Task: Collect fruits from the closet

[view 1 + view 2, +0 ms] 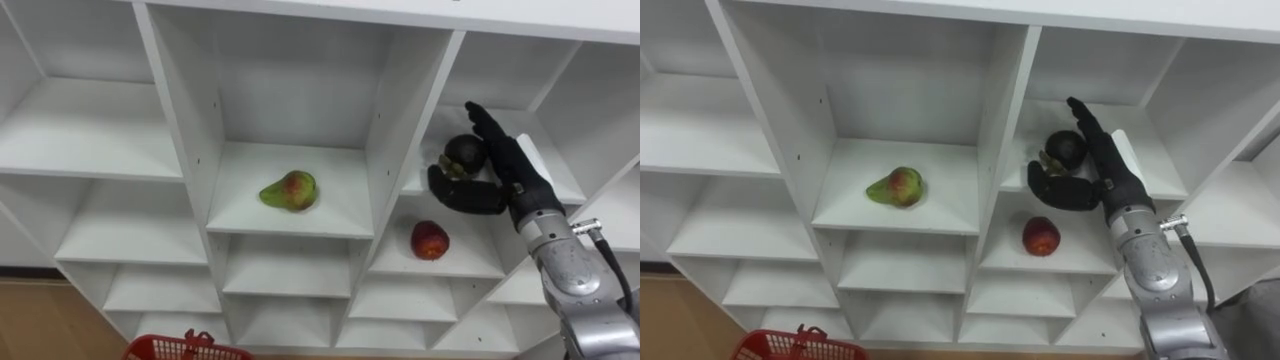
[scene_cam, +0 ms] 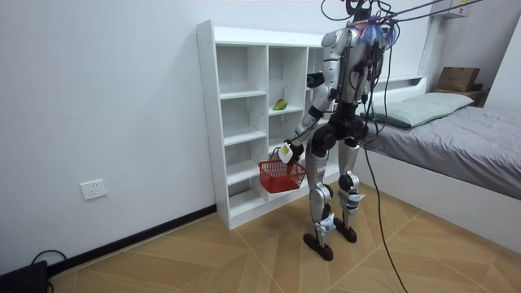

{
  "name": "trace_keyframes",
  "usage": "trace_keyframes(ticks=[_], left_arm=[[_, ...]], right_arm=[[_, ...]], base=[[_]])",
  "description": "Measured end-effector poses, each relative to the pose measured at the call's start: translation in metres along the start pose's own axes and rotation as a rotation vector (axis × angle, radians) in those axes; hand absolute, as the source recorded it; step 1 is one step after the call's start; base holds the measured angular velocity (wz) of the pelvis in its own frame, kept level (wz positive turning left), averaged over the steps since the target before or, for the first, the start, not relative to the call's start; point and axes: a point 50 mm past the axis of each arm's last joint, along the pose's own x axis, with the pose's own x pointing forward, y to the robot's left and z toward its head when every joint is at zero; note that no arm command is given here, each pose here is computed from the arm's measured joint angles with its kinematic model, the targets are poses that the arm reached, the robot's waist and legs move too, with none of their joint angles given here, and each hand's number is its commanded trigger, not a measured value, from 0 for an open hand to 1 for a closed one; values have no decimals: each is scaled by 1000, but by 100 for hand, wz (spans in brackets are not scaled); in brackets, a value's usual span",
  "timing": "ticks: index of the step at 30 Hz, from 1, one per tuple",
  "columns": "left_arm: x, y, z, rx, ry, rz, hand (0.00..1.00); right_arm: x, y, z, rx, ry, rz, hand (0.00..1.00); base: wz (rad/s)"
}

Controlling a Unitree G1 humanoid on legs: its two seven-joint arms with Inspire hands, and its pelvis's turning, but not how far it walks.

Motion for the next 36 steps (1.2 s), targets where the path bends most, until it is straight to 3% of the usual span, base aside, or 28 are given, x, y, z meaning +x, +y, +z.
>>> trace_keyframes(ticks=[16, 29, 36], left_arm=[[0, 3, -1, 15, 21, 5, 100], [1, 3, 1, 29, 16, 20, 100], [1, 1, 2, 37, 13, 12, 100]], right_arm=[[9, -22, -4, 22, 30, -83, 100], [11, -21, -2, 30, 25, -92, 100], [5, -20, -5, 159, 17, -112, 100]], base=[[1], [0], [0]])
